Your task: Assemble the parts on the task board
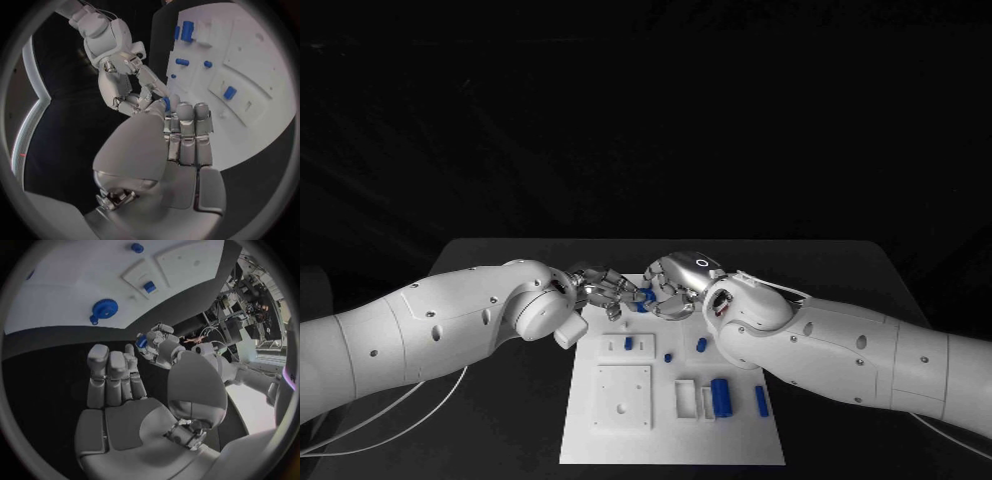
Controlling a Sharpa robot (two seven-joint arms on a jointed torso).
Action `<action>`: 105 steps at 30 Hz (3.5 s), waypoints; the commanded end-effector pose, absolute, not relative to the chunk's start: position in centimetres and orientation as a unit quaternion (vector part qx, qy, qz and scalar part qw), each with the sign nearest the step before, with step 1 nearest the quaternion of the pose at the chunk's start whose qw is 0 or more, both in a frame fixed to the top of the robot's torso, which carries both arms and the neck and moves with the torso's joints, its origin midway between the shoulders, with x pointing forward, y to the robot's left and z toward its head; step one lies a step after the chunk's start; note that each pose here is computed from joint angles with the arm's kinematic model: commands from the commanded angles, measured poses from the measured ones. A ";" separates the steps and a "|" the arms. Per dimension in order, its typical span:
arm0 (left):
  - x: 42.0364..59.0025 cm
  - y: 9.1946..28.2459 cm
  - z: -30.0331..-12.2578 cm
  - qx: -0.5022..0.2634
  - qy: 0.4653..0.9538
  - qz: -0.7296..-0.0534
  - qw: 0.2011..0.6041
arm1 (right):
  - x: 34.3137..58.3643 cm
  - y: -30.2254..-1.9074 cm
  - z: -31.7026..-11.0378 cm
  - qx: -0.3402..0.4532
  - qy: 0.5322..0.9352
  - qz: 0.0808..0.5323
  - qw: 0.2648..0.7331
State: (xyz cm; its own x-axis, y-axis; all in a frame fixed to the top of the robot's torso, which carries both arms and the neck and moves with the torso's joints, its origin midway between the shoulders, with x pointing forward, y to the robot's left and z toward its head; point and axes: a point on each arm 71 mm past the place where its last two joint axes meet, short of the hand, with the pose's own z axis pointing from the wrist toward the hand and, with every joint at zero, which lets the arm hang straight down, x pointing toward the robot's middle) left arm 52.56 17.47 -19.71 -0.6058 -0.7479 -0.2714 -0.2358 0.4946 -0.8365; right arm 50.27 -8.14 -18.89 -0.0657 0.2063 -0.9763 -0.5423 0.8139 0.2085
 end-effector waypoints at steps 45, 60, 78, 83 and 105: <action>52.2 17.6 -20.1 -0.291 0.804 -0.395 0.336 | 50.1 -9.6 -18.9 -0.055 0.682 0.339 0.645; 52.3 18.8 -20.2 -0.255 0.807 -0.350 0.402 | 50.9 -11.2 -19.1 -0.029 0.690 0.326 0.645; 51.5 22.0 -22.8 -0.213 0.799 -0.260 0.499 | 52.8 -17.2 -17.5 0.075 0.699 0.320 0.636; 51.2 22.4 -23.7 -0.205 0.796 -0.242 0.515 | 52.9 -18.3 -17.1 0.085 0.699 0.315 0.637; 49.9 21.4 -27.1 -0.154 0.806 -0.178 0.542 | 52.6 -19.8 -16.9 0.082 0.692 0.308 0.647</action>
